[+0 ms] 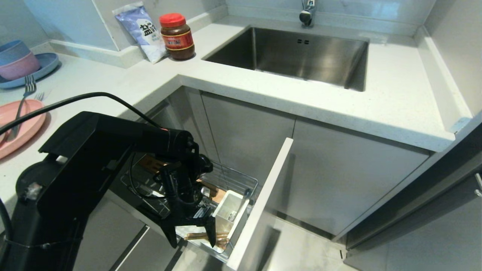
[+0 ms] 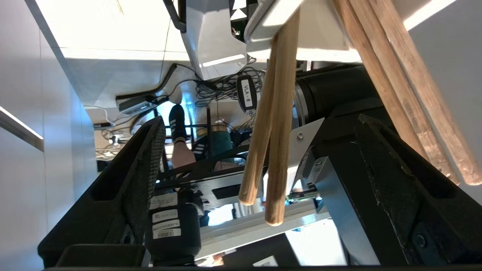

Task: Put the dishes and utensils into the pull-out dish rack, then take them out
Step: Take the chopsticks out of the cupboard

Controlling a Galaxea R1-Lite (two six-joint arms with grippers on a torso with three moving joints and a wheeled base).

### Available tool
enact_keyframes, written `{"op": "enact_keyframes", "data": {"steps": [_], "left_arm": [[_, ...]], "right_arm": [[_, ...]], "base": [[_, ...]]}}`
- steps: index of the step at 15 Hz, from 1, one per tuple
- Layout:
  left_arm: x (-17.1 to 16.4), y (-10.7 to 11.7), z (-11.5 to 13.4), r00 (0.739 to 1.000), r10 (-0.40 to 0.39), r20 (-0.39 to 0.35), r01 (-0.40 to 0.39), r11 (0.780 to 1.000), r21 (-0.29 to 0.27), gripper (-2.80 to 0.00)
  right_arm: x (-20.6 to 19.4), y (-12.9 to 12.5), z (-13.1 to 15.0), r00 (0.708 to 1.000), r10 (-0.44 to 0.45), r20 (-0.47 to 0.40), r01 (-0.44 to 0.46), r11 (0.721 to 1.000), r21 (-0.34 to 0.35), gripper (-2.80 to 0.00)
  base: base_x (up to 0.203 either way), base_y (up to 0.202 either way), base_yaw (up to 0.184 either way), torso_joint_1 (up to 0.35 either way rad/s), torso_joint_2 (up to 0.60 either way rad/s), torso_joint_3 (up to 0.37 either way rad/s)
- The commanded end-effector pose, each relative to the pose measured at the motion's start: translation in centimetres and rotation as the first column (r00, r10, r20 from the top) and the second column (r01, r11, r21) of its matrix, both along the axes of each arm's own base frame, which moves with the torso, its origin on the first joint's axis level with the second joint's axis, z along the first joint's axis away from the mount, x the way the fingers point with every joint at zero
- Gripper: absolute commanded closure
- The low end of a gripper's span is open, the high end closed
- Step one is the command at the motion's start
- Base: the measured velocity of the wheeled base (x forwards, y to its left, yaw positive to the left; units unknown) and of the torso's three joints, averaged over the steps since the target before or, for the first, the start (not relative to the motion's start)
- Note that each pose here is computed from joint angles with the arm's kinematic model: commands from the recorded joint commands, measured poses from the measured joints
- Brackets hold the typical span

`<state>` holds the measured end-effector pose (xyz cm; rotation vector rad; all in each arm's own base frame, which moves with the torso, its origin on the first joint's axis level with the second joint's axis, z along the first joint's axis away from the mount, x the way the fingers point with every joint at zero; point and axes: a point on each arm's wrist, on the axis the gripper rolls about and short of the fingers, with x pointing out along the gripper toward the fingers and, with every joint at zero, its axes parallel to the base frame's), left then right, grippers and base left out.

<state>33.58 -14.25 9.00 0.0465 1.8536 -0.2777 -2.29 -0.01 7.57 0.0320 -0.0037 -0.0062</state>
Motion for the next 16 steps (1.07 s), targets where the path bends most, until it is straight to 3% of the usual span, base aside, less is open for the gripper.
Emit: {"op": "enact_keyframes", "data": {"steps": [1, 12, 13, 14, 16], "left_arm": [[0.06, -0.04, -0.01, 1.0, 0.018, 0.004, -0.018, 1.0, 0.001, -2.8], [-0.07, -0.52, -0.35, 1.0, 0.03, -0.001, -0.03, 1.0, 0.01, -2.8], [-0.07, -0.52, -0.36, 1.0, 0.03, -0.001, -0.03, 1.0, 0.01, -2.07], [-0.07, -0.52, -0.35, 1.0, 0.03, -0.001, -0.03, 0.999, 0.01, 0.0], [0.03, -0.61, -0.28, 0.999, 0.049, 0.009, -0.05, 0.999, 0.011, 0.0]], "right_arm": [[-0.02, 0.0, -0.01, 1.0, 0.0, 0.002, 0.0, 1.0, 0.0, 0.0], [-0.01, 0.0, -0.03, 1.0, 0.0, 0.002, 0.0, 1.0, 0.0, 0.0], [-0.01, 0.0, -0.04, 1.0, 0.0, 0.001, 0.0, 1.0, 0.0, 0.0], [-0.02, 0.0, -0.04, 1.0, 0.0, 0.003, 0.0, 1.0, 0.0, 0.0], [-0.01, 0.0, -0.04, 1.0, 0.0, 0.001, 0.0, 1.0, 0.0, 0.0]], "base": [[0.0, 0.0, 0.0, 0.0, 0.0, 0.0], [0.0, 0.0, 0.0, 0.0, 0.0, 0.0], [0.0, 0.0, 0.0, 0.0, 0.0, 0.0], [0.0, 0.0, 0.0, 0.0, 0.0, 0.0], [0.0, 0.0, 0.0, 0.0, 0.0, 0.0]]}}
